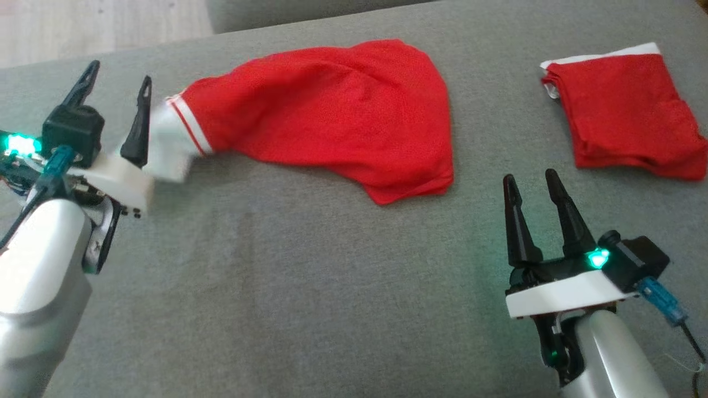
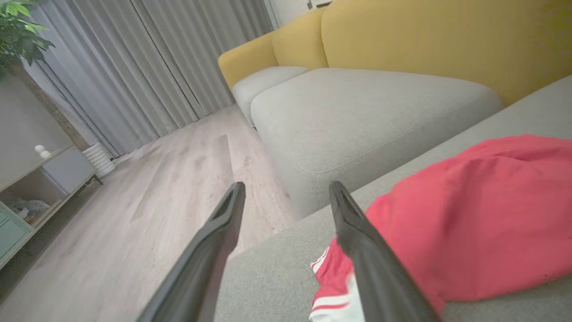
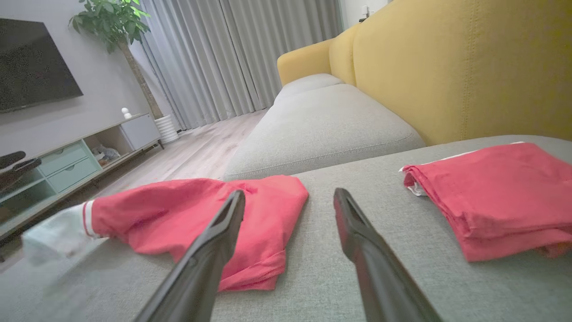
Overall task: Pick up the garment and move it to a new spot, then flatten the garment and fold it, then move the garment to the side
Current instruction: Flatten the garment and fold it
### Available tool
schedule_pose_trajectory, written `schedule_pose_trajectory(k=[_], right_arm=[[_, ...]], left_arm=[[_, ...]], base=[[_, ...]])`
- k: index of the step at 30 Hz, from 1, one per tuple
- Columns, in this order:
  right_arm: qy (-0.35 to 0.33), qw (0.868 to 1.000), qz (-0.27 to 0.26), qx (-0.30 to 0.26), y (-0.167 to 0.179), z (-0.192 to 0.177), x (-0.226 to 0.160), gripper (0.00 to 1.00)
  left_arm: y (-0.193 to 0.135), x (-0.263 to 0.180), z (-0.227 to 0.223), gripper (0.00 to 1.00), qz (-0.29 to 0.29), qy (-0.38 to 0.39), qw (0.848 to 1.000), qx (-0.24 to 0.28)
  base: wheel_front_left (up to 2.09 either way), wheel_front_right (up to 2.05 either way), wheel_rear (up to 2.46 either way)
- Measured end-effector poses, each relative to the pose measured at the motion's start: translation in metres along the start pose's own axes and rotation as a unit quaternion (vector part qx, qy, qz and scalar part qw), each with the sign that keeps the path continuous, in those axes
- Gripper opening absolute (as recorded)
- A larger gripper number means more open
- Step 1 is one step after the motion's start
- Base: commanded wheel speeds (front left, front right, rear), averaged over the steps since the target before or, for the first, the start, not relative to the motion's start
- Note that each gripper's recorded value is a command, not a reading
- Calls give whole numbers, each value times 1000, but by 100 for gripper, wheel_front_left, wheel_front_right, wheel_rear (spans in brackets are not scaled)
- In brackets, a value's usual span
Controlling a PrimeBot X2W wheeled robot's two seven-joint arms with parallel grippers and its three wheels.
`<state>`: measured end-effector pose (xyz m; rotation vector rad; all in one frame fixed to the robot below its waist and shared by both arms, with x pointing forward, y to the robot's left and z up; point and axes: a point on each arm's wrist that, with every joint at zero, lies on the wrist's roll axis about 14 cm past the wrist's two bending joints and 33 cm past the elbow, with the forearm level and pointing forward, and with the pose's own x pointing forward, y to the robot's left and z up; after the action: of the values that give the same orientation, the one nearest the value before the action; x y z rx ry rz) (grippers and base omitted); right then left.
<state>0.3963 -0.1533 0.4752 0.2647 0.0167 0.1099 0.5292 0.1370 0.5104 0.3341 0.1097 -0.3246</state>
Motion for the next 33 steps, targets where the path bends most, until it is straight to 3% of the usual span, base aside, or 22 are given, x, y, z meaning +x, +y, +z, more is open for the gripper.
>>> schedule_pose_trajectory(k=[5, 10, 23, 33], right_arm=[[-2, 1000, 26, -16, 16, 2, 4, 100], [-16, 998, 47, -32, 28, 11, 7, 100], [-14, 995, 82, -48, 53, 9, -5, 100], [17, 988, 122, -93, 73, -13, 0, 100]], left_arm=[[17, -17, 19, 100, 33, -57, 998, -1], [7, -48, 37, 100, 43, -115, 992, -38], [-46, -152, -23, 100, 102, -66, 979, -166], [-48, -163, -24, 100, 115, -70, 975, -175]], base=[[0, 0, 0], [0, 0, 0], [0, 0, 0], [0, 0, 0]])
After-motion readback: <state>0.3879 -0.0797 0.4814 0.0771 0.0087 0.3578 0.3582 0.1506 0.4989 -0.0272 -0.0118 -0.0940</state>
